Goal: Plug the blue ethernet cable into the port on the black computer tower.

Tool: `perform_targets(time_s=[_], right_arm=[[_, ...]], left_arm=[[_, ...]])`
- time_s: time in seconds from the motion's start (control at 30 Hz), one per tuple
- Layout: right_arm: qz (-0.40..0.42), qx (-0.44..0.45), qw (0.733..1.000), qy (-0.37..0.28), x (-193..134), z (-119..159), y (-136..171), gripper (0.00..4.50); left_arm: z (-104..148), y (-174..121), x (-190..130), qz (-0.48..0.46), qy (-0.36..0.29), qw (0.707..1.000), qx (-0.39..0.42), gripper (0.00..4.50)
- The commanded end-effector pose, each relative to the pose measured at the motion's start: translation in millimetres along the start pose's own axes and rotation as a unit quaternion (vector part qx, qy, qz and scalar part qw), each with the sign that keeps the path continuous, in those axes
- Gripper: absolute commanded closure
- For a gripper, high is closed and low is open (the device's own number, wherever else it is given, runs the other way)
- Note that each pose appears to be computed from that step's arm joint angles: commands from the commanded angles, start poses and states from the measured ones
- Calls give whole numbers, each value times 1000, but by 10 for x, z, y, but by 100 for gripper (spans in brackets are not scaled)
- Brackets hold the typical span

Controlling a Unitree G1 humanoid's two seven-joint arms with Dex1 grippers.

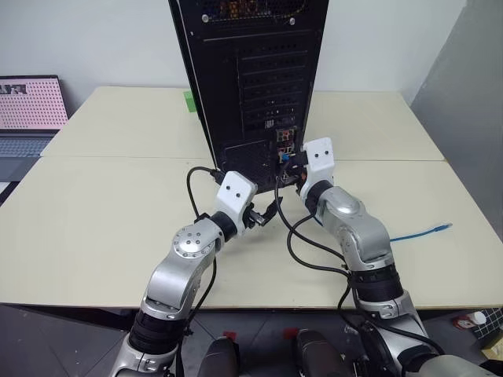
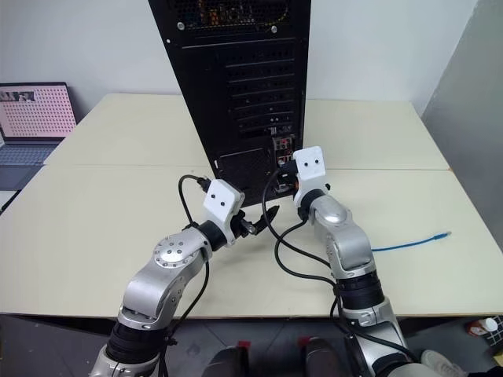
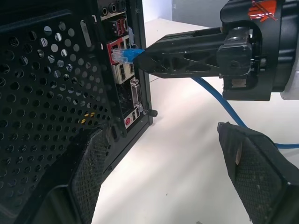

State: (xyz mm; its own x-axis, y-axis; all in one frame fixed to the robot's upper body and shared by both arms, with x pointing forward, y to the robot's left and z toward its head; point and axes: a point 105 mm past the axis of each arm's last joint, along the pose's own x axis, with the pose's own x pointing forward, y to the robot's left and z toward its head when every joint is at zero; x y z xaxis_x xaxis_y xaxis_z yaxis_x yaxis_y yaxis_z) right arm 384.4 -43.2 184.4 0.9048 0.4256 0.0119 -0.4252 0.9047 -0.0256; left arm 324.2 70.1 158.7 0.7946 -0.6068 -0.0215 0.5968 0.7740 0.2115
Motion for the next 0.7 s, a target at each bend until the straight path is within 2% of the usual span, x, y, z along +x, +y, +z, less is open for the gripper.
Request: perform_targets(time_s=[0.03, 0.43, 0.7], right_arm=[[-14, -1, 999, -44, 8, 263, -39, 450], [-16, 7, 999, -49, 10, 308, 8, 450], [-12, 9, 999, -46, 51, 289, 199, 450]], left_arm=[[155, -42, -16, -5, -32, 999, 15, 62], [132, -26, -49, -1, -28, 999, 17, 62], [128, 64, -97, 25, -25, 999, 16, 62]])
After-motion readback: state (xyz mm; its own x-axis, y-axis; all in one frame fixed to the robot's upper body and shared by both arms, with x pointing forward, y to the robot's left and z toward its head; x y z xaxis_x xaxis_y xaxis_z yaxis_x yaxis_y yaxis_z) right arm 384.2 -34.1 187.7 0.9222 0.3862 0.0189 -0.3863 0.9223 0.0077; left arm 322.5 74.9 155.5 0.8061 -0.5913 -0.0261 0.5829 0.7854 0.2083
